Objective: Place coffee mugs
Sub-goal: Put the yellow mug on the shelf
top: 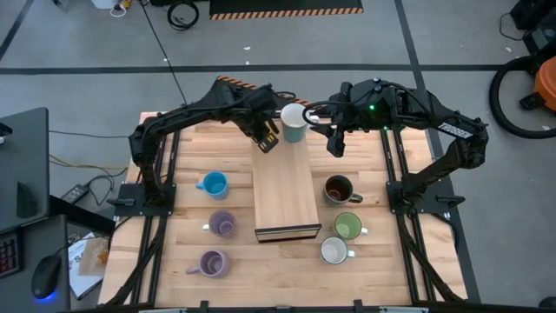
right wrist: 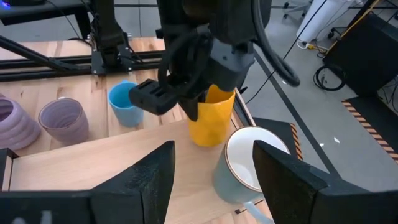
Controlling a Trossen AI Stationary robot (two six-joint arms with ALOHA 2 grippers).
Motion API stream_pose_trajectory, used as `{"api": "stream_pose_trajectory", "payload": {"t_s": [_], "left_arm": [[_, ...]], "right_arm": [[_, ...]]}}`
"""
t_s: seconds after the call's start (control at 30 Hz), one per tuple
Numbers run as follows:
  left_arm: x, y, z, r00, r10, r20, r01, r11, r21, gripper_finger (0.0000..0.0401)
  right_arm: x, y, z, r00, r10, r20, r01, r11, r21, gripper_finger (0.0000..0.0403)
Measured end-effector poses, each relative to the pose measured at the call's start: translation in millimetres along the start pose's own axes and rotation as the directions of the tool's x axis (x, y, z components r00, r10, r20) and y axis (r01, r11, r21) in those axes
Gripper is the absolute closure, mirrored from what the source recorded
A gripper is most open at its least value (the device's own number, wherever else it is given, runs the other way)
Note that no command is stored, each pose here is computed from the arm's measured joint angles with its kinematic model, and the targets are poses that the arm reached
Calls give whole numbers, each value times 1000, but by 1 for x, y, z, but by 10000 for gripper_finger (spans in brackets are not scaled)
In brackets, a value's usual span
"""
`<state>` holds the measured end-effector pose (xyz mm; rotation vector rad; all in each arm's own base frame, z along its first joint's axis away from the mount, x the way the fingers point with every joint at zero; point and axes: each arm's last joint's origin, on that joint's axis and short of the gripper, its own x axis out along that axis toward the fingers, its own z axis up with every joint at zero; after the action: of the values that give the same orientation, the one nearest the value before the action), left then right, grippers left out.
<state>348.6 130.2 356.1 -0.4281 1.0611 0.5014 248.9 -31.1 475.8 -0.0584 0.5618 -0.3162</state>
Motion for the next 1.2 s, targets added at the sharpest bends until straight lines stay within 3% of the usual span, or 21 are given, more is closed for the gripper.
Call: {"api": "stream_pose_trajectory", "payload": {"t_s": [0.23, 0.7, 0.9, 1.2], "left_arm": [[-1, -2, -1, 996, 83, 24, -84, 996, 26, 369], [10, -9, -7, 988, 145, -45, -140, 986, 94, 369], [11, -10, -7, 989, 141, -43, -137, 986, 93, 366], [12, -12, -2, 993, 120, 9, -120, 988, 100, 326]], "right_arm": [[0, 0, 0, 1000, 0, 0, 0, 1000, 0, 181], [0, 0, 1, 1000, 1, 7, -1, 1000, 1, 181], [0, 0, 1, 1000, 1, 9, -1, 1000, 1, 181], [0, 0, 1, 1000, 17, 11, -17, 1000, 2, 181]]}}
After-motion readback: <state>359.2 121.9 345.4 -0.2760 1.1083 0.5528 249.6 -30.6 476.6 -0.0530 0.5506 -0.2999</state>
